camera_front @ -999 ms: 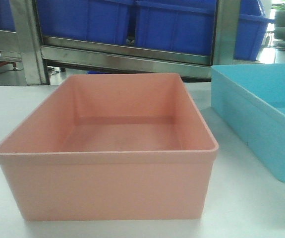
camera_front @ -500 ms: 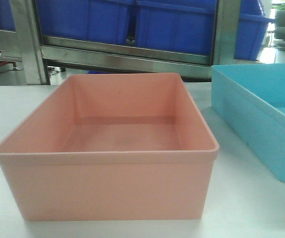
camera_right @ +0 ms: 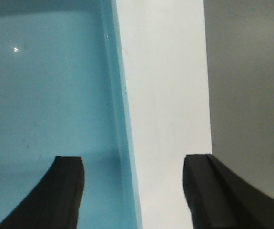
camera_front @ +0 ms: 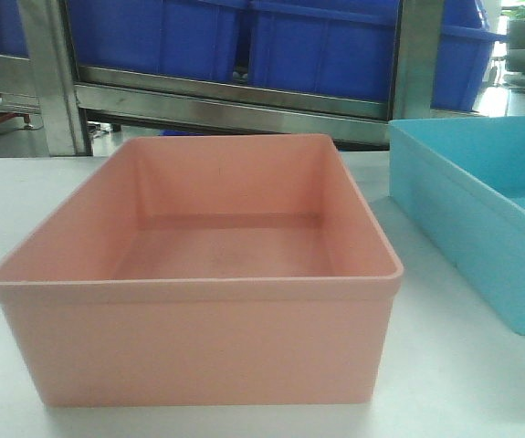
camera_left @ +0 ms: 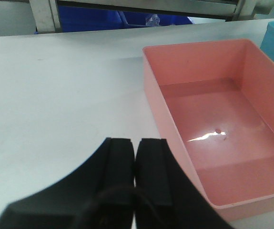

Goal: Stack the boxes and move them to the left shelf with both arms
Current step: 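Move the right gripper to the light-blue bin rim and grasp it, then lift the light-blue bin and lower it into the pink bin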

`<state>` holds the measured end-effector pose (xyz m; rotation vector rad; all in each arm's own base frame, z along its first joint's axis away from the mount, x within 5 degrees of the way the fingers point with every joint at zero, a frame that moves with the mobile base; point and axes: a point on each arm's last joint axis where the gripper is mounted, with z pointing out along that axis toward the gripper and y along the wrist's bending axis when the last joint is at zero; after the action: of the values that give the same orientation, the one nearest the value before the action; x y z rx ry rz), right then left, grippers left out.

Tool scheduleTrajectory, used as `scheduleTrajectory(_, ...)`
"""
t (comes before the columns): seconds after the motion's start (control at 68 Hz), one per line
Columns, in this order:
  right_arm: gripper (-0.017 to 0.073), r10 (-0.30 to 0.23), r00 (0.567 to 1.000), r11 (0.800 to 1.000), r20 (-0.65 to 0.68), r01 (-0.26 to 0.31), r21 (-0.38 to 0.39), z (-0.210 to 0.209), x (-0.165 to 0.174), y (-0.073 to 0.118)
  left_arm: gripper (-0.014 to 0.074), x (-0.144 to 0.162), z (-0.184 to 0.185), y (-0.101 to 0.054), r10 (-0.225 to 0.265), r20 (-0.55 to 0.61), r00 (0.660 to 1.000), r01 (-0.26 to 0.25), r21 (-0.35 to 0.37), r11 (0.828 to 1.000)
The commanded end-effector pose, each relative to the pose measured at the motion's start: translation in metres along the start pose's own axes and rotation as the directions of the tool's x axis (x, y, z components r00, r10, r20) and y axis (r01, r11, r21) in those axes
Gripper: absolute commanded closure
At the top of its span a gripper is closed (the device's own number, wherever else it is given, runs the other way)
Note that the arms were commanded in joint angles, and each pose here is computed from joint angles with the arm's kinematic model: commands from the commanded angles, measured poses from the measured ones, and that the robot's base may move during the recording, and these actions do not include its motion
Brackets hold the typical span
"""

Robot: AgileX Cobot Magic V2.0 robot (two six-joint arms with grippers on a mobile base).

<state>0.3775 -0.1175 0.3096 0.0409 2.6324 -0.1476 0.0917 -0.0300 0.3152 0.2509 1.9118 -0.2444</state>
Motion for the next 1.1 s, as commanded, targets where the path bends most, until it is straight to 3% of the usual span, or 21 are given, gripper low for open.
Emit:
scheduleTrajectory(0.0, 0.0071, -0.059, 0.994, 0.998, 0.091, 0.057, 0.034, -0.004, -0.015, -0.007, 0.0603, -0.016, -0.004, -0.001, 0.006, 0.113, 0.994, -0.007, 0.012, 1.000)
scheduleTrajectory(0.132, 0.0071, -0.140, 0.988, 0.990, 0.064, 0.138, 0.022, 0.034, -0.018, -0.009, 0.0603, -0.016, -0.004, -0.002, 0.006, 0.115, 0.993, -0.007, 0.012, 1.000)
scheduleTrajectory(0.456, 0.0085, -0.158, 0.986, 0.985, 0.057, 0.161, -0.060, 0.084, -0.016, -0.003, 0.0603, -0.016, -0.004, -0.002, 0.006, 0.115, 0.993, -0.007, 0.012, 1.000)
scheduleTrajectory(0.529, 0.0151, -0.160, 0.985, 0.985, 0.062, 0.163, -0.057, 0.085, -0.016, -0.003, 0.0603, -0.016, -0.004, -0.002, 0.006, 0.115, 0.993, -0.007, 0.012, 1.000)
scheduleTrajectory(0.617, 0.0318, -0.174, 0.983, 0.983, 0.066, 0.177, -0.052, 0.085, -0.016, -0.004, 0.0603, -0.016, -0.004, -0.002, 0.006, 0.115, 0.993, -0.007, 0.012, 1.000)
scheduleTrajectory(0.72, 0.0451, -0.178, 0.982, 0.982, 0.065, 0.182, -0.053, 0.085, -0.016, -0.004, 0.0603, -0.016, -0.004, -0.002, 0.006, 0.115, 0.993, -0.007, 0.012, 1.000)
scheduleTrajectory(0.779, 0.0517, -0.172, 0.983, 0.983, 0.061, 0.175, -0.056, 0.084, -0.016, -0.004, 0.0603, -0.016, -0.004, -0.002, 0.006, 0.115, 0.993, -0.007, 0.012, 1.000)
scheduleTrajectory(1.088, 0.0504, -0.056, 0.993, 0.996, 0.100, 0.062, -0.058, 0.043, -0.028, -0.005, 0.0603, -0.016, -0.004, -0.001, 0.006, 0.113, 0.994, -0.007, 0.012, 1.000)
